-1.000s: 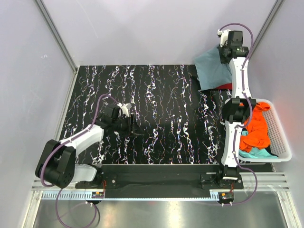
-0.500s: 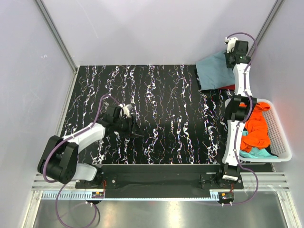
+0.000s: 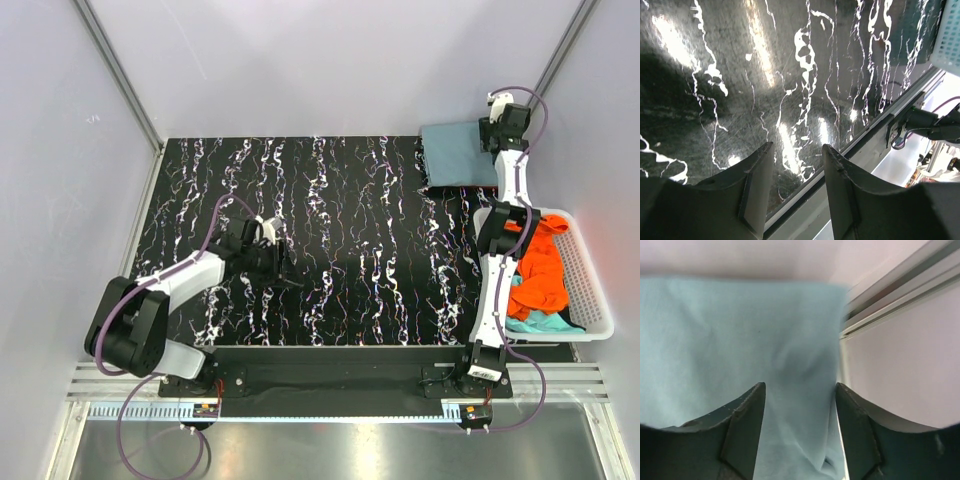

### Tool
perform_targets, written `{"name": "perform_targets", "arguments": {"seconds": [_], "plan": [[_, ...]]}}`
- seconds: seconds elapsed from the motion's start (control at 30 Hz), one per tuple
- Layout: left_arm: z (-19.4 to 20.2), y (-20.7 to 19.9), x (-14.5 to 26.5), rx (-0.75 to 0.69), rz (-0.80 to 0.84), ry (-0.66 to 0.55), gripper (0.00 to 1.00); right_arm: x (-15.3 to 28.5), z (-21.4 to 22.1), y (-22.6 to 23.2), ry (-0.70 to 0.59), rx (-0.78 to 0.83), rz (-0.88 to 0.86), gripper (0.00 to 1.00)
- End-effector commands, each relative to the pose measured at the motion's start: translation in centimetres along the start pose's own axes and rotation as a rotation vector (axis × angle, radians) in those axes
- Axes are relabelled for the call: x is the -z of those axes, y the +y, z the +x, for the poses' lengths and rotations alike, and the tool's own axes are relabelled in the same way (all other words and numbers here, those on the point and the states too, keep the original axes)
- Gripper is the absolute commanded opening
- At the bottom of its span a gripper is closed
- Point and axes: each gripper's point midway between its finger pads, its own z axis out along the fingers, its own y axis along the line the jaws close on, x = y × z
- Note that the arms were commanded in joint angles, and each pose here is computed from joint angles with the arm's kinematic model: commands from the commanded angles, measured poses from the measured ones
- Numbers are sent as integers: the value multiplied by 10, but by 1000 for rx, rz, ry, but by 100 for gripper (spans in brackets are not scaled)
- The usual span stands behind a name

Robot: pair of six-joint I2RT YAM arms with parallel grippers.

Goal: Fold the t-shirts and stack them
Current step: Neatly place the folded tshirt to the corner, then reset both grippers

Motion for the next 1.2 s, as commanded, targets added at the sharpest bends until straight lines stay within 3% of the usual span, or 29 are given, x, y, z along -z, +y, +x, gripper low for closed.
{"name": "perform_targets", "arguments": {"seconds": [0.0,0.07,0.2,0.23,0.37,0.4,0.57,0.7,0.87,1.17], "plan": [[-5,-13,12,-54,30,-23,47,35,-98,-55,-260,-24,181,65],[-4,-15,13,-46,33,-28,48,47,-110,-64,-278,-43,218,77],[-8,-24,20,-49,40,-62,49,90,-146,-86,-319,-106,277,81],[-9,-28,23,-53,46,-76,49,111,-159,-95,-327,-139,298,89],[-8,-42,30,-46,66,-112,56,160,-185,-77,-331,-359,166,100],[-6,-47,30,-56,80,-115,98,169,-191,-66,-329,-392,128,99],[0,-65,40,-44,126,-168,99,230,-194,10,-241,-547,-149,99],[7,-77,56,-48,164,-226,99,279,-170,62,-121,-681,-328,100],[16,-71,71,25,164,-329,99,353,-106,132,107,-873,-585,100],[40,-76,85,120,293,-367,99,470,31,241,438,-933,-863,100]]}}
